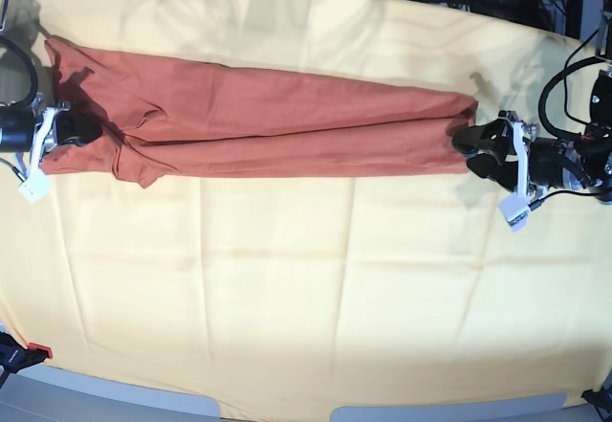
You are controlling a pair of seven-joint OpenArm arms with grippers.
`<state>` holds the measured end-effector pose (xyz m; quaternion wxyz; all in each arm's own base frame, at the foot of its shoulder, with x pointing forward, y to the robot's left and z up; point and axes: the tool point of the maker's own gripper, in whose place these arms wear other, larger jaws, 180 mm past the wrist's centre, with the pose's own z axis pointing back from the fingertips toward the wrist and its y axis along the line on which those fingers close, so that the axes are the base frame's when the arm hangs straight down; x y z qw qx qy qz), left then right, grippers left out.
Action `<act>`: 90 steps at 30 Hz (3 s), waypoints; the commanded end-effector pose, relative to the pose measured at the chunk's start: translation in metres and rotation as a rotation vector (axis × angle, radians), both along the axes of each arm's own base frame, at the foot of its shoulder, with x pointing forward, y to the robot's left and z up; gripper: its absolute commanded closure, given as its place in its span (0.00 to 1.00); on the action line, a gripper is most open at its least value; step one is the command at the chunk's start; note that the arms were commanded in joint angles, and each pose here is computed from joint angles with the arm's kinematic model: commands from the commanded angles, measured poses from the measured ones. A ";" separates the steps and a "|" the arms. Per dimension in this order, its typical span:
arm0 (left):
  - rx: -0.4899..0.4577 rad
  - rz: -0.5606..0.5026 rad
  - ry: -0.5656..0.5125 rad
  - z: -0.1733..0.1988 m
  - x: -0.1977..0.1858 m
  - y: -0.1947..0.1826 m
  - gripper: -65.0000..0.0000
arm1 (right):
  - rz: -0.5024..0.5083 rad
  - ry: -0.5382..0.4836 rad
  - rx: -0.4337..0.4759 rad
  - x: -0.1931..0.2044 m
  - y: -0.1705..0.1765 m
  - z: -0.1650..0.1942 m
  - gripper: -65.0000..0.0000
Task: Fold the T-shirt properly
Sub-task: 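Open the left gripper and raise it off the strip's end, then lower the left gripper onto the strip's end and grasp it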
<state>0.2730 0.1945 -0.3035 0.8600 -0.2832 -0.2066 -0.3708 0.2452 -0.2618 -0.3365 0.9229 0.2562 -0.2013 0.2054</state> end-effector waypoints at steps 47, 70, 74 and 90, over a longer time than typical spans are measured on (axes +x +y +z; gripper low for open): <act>-0.089 0.576 -0.262 0.077 0.017 0.126 0.47 | -0.274 -0.203 -0.114 0.017 -0.025 -0.014 1.00; -0.130 0.721 -0.067 -0.029 -0.007 0.076 0.47 | -0.291 -0.119 -0.114 -0.014 -0.013 -0.047 1.00; -0.157 0.689 -0.065 -0.044 -0.004 0.048 0.47 | -0.290 -0.116 -0.115 -0.014 -0.013 -0.047 1.00; -0.345 0.586 -0.016 -0.052 -0.004 -0.032 0.75 | -0.288 -0.112 -0.112 -0.015 -0.012 -0.047 1.00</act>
